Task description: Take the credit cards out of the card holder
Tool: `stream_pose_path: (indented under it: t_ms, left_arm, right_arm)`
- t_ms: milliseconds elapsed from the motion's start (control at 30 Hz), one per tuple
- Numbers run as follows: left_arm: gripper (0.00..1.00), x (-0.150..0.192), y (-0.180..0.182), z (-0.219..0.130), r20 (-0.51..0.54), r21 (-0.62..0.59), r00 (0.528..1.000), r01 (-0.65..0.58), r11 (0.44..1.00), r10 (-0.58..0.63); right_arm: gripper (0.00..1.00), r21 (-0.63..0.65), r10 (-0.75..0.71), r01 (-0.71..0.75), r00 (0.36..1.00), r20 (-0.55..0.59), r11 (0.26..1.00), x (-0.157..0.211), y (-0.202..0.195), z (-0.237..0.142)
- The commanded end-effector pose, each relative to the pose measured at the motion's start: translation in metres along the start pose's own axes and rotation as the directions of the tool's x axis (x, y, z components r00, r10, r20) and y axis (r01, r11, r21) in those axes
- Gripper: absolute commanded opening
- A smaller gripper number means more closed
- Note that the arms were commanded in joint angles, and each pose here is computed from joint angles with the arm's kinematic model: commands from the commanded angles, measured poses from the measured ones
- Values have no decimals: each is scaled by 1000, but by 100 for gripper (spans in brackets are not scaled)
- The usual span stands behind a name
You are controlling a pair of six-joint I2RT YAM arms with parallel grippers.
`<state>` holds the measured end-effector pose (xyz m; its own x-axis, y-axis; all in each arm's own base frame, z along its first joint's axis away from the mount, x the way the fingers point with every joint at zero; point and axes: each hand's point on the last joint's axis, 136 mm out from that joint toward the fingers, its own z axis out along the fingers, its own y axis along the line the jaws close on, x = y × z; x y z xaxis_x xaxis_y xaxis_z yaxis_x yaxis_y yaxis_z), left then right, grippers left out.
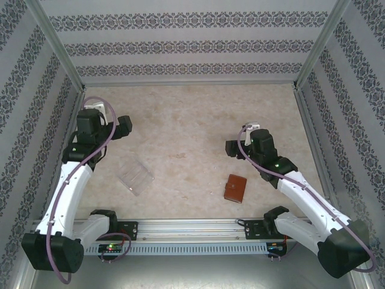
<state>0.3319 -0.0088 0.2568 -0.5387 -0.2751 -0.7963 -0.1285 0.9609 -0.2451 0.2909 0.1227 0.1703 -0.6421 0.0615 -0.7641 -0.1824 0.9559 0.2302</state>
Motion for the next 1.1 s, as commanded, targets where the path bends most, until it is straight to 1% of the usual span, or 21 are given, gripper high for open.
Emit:
stream_pose_path:
  t_ms: [0,100,200,300,400,533,600,700,767,867,933,1067]
  left_arm:
    - [100,32,3,1,-176,-24,984,10,1000,-14]
    - [100,42,-1,12,-229,0,973,10,1000,-9]
    - [100,56,-3,22,-285,16,958,22,1000,-16]
    - [100,75,2,28,-355,-13,933,48,999,-49]
    - [96,97,21,29,-419,-138,898,83,987,-134]
    - [87,127,30,27,-481,-215,845,145,966,-234]
    - [80,140,34,24,-494,-255,822,176,951,-285]
    - [70,153,46,15,-469,-341,804,217,915,-366]
    - [67,160,51,8,-443,-375,796,252,892,-411]
    - [60,169,52,1,-423,-394,778,303,867,-464]
    - [52,173,51,-3,-419,-400,765,328,856,-489]
    - [41,181,54,-9,-421,-424,750,334,842,-510]
  right_arm:
    - [77,67,114,-105,980,-166,992,28,1,-12]
    - [71,114,181,-157,950,-254,981,42,3,-18]
    - [61,121,200,-168,917,-345,978,53,11,-21]
    - [61,149,190,-140,895,-403,979,59,16,-26]
    - [64,162,193,-136,888,-417,977,61,18,-29]
    - [64,166,206,-148,885,-418,975,64,19,-27]
    - [64,171,210,-150,883,-420,974,65,19,-25]
    - [63,172,207,-145,878,-432,974,67,20,-22]
    - [64,173,203,-139,876,-438,975,68,20,-20]
    - [64,178,196,-131,883,-427,975,65,18,-20]
    - [64,176,191,-127,887,-420,976,63,18,-20]
    - [64,170,180,-118,891,-417,978,62,19,-19]
